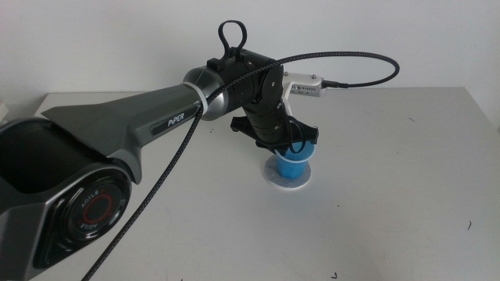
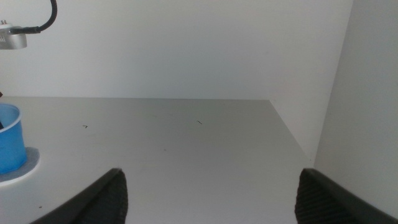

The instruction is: Place an empty cup on a cup mat.

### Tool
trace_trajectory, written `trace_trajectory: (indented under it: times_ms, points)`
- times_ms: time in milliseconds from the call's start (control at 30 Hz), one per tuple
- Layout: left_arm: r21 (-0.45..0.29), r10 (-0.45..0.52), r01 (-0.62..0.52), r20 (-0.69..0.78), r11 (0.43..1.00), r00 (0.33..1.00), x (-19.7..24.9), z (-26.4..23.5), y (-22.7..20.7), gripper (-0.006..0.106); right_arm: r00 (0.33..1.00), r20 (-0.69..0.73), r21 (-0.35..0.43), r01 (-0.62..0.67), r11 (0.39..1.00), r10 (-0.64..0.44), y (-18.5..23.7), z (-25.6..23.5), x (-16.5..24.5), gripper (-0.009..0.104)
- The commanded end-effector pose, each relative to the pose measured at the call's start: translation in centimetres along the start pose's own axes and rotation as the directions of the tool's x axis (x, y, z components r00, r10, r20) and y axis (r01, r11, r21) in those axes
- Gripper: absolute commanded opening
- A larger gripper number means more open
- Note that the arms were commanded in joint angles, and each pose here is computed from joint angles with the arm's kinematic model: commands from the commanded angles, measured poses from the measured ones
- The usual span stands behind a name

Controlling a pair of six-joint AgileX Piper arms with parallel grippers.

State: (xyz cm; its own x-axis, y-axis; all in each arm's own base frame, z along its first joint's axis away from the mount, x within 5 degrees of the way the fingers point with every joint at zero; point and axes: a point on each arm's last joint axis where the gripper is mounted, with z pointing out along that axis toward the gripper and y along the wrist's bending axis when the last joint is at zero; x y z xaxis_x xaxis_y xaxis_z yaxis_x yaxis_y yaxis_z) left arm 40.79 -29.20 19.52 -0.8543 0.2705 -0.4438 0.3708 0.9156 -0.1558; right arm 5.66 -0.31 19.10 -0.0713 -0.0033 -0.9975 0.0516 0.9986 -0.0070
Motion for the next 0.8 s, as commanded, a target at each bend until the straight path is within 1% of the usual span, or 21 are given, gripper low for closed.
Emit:
trace_trajectory:
  times_ms: [0,33,200,300,400,533,567,633,733,767]
  points:
    - [0.055,-0.022,0.016,0.106,0.998,0.994,-1.7,-3.6,-1.0,0.015,0.994,0.107,0.008,0.018,1.000,-0.019,0.0,-0.3,-1.1,0.094]
    - [0.058,-0.024,0.018,0.105,0.998,0.994,-1.7,-3.7,-1.1,0.024,0.994,0.107,0.008,0.018,1.000,-0.019,0.0,-0.3,-1.1,0.094]
    - [0.054,0.000,-0.006,0.113,0.999,0.994,-1.7,-4.0,-1.1,0.058,0.994,0.107,0.008,0.018,1.000,-0.019,0.0,-0.3,-1.1,0.094]
    - [0.046,0.021,-0.028,0.138,0.999,0.990,-2.0,-4.8,-1.0,0.072,0.994,0.107,0.008,0.018,1.000,-0.019,0.0,-0.3,-1.1,0.094]
    - [0.033,0.055,-0.061,0.171,0.998,0.984,-2.4,-6.0,-1.0,0.080,0.994,0.107,0.008,0.018,1.000,-0.019,0.0,-0.3,-1.1,0.094]
    - [0.018,0.092,-0.099,0.220,0.995,0.971,-2.9,-8.5,-1.0,0.086,0.994,0.107,0.008,0.018,1.000,-0.019,0.0,-0.3,-1.1,0.094]
    - [0.003,0.110,-0.114,0.244,0.993,0.963,-3.1,-10.0,-1.0,0.088,0.994,0.107,0.008,0.018,1.000,-0.019,0.0,-0.3,-1.1,0.094]
    - [-0.011,0.130,-0.131,0.266,0.991,0.955,-3.2,-11.3,-0.9,0.093,0.994,0.107,0.008,0.018,1.000,-0.019,0.0,-0.3,-1.1,0.094]
    - [-0.051,0.166,-0.157,0.299,0.986,0.940,-3.4,-13.8,-0.6,0.105,0.994,0.107,0.008,0.018,1.000,-0.019,0.0,-0.3,-1.1,0.094]
    - [-0.061,0.167,-0.155,0.304,0.986,0.938,-3.4,-14.7,-0.2,0.105,0.994,0.107,0.008,0.018,1.000,-0.019,0.0,-0.3,-1.1,0.094]
